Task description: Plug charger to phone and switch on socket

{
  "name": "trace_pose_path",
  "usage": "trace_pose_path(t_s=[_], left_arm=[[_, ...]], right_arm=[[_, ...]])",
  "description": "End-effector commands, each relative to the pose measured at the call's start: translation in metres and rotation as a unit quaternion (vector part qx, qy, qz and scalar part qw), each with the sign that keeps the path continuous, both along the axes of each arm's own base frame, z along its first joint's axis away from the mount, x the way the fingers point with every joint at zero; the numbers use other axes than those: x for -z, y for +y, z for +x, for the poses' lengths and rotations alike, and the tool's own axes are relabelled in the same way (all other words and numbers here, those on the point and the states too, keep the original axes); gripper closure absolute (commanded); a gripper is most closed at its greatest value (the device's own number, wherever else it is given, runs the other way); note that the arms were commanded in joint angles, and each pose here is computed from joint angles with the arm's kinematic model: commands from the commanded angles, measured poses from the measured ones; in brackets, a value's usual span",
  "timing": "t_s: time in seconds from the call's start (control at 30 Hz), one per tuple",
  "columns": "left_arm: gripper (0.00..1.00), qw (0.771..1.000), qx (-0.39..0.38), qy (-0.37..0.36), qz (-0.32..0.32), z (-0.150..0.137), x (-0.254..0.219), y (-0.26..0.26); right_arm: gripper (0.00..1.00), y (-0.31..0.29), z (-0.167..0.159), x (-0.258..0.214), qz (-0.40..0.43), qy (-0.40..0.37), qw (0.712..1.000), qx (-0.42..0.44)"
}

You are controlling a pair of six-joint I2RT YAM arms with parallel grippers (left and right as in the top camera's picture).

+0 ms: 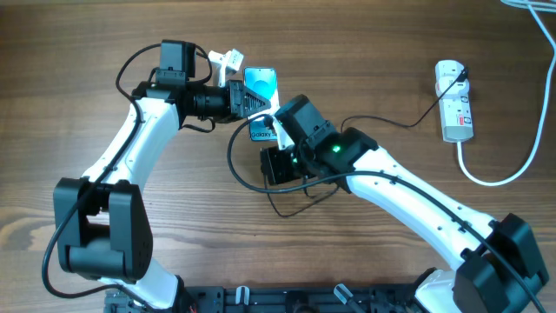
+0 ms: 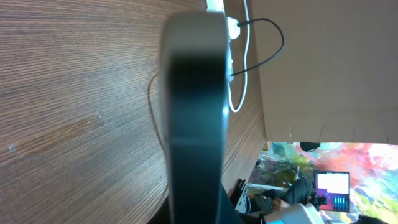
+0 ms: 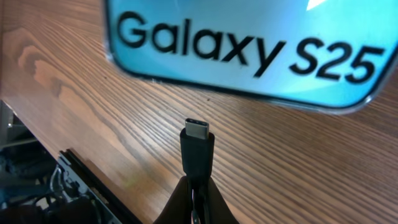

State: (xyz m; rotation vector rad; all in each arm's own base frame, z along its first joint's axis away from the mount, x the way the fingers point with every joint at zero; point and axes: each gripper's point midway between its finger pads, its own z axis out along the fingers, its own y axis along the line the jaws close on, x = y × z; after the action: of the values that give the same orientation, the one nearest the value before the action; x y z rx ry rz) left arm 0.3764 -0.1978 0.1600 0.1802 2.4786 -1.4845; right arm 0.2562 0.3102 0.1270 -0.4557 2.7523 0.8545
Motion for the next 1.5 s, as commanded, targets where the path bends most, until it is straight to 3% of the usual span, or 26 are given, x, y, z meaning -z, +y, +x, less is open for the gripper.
trace_pose_path(t_s=[0.0, 0.47, 1.4, 1.43, 1.47], left_arm=[[0.96, 1.000, 0.012, -0.006, -0.021, -0.006, -0.013, -0.004], [0.96, 0.999, 0.021, -0.023, -0.017, -0.006, -0.012, -0.004], [0.96, 0.997, 0.050, -0.044, -0.038, -0.014, -0.019, -0.008], [0.96, 0.997, 0.050, -0.044, -0.038, -0.014, -0.019, -0.008], [0.96, 0.997, 0.050, -0.044, -0.038, -0.014, -0.019, -0.008]], right_arm=[[0.96, 0.002, 0.013, -0.005, 0.016, -0.010, 1.000, 0.001], [0.96, -0.004, 0.022, -0.008, 0.029, -0.001, 0.999, 0.017], [0.96, -0.007, 0.062, -0.028, 0.073, -0.058, 0.995, 0.046], [0.96, -0.007, 0.062, -0.028, 0.073, -0.059, 0.995, 0.046], [0.87, -0.007, 0.061, -0.028, 0.073, -0.058, 0.995, 0.045]])
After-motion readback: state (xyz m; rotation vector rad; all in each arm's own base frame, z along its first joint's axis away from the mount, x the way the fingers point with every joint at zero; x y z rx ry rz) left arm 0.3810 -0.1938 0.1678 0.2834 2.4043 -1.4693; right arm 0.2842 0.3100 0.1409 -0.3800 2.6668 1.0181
